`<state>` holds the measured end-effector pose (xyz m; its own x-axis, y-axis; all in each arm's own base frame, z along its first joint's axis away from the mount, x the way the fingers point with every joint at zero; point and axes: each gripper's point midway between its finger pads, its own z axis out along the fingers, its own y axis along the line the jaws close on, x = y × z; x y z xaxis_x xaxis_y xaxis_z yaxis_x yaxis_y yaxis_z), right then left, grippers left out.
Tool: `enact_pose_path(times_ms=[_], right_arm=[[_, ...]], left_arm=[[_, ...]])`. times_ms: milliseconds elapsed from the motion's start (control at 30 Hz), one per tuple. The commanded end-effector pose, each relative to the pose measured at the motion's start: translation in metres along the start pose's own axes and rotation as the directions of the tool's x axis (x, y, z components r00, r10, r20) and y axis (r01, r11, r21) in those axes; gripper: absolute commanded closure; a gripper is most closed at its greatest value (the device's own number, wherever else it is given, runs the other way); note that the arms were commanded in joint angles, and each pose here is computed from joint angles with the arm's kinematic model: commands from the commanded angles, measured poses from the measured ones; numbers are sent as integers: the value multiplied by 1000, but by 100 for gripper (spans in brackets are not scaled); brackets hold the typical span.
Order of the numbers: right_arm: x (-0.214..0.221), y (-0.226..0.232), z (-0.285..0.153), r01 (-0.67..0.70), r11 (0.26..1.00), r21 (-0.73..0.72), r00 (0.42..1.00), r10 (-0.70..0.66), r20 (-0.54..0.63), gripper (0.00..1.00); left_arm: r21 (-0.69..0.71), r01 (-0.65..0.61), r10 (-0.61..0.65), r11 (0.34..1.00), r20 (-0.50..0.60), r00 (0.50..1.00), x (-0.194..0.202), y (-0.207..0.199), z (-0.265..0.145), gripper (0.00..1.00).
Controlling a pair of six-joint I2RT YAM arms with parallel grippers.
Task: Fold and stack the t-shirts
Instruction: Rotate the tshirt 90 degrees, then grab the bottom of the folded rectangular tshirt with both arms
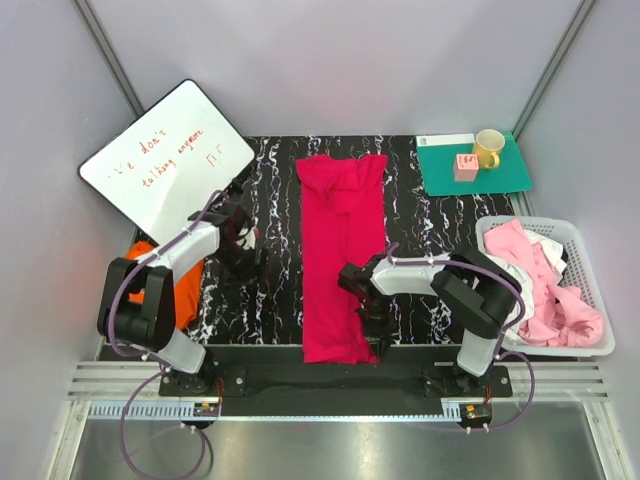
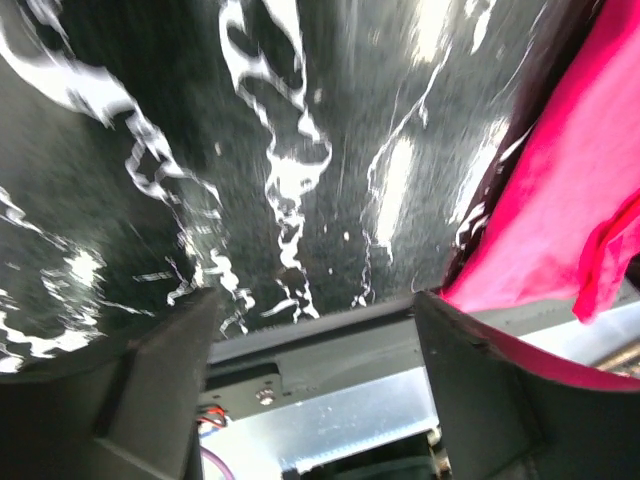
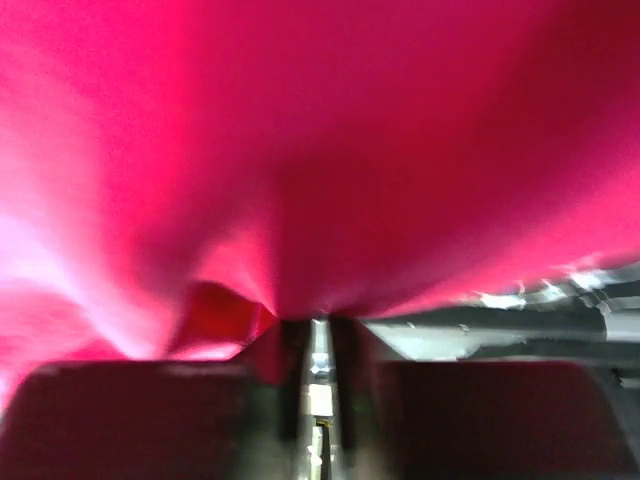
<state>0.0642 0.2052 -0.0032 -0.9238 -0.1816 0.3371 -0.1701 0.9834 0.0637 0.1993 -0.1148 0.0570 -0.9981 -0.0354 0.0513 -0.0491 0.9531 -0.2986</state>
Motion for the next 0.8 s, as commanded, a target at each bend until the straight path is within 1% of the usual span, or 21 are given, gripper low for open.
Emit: enact_pose_path(times_ms=[0, 33, 67, 100, 133, 167, 233, 267, 333, 400, 467, 500, 533, 567, 600, 667, 700, 767], right_arm=[[20, -17, -30, -63, 996, 56, 998, 61, 30, 61], [18, -14, -40, -52, 998, 38, 997, 49, 60, 51], [12, -8, -53, -47, 999, 14, 993, 45, 105, 39], [11, -9, -67, -43, 999, 10, 987, 41, 155, 23], [8, -5, -76, -35, 999, -8, 982, 36, 187, 15], [3, 1, -89, -31, 999, -32, 972, 37, 230, 12], [-2, 3, -99, -28, 999, -47, 962, 39, 271, 11], [-4, 4, -102, -27, 998, -52, 960, 40, 276, 11], [-3, 1, -96, -23, 999, -23, 970, 28, 240, 11], [0, -6, -90, -28, 999, 21, 980, 24, 200, 12], [3, -17, -84, -57, 998, 42, 982, 48, 181, 13], [5, -18, -85, -69, 997, 18, 982, 65, 179, 14], [6, -20, -85, -92, 996, -12, 981, 93, 171, 15], [7, -30, -81, -145, 989, -39, 978, 149, 148, 17], [8, -27, -87, -163, 979, -124, 972, 181, 149, 19], [12, -34, -86, -214, 958, -191, 963, 239, 120, 20], [10, -34, -93, -231, 939, -254, 956, 268, 120, 21], [14, -33, -91, -244, 925, -292, 953, 284, 102, 21]], left_arm=[[81, 24, -22, 996, -17, 1000, 19, -12, -3, 11], [109, 13, -13, 994, 0, 1000, 19, -17, -8, 9], [131, 2, -3, 991, 5, 1000, 21, -21, -11, 7], [138, -17, 14, 990, 24, 1000, 18, -25, -16, 7], [137, -28, 22, 990, 43, 999, 17, -26, -21, 6], [139, -34, 27, 990, 51, 998, 16, -27, -24, 5], [164, -37, 28, 986, 56, 998, 9, -35, -30, 7], [178, -32, 23, 984, 51, 998, 8, -39, -31, 15], [196, -42, 37, 980, 31, 999, 4, -53, -30, 26], [190, -72, 72, 979, 7, 997, 9, -68, -26, 43], [190, -87, 91, 978, -15, 996, 11, -79, -20, 44], [188, -101, 110, 977, -37, 993, 18, -89, -15, 43], [191, -103, 114, 976, -52, 992, 21, -94, -11, 43], [193, -109, 125, 975, -73, 989, 28, -98, -6, 43], [198, -94, 113, 976, -84, 990, 32, -101, -4, 43], [201, -92, 113, 975, -94, 989, 38, -103, 2, 43], [207, -64, 91, 976, -124, 988, 47, -102, 5, 43], [237, -58, 89, 970, -121, 989, 54, -105, 9, 43]])
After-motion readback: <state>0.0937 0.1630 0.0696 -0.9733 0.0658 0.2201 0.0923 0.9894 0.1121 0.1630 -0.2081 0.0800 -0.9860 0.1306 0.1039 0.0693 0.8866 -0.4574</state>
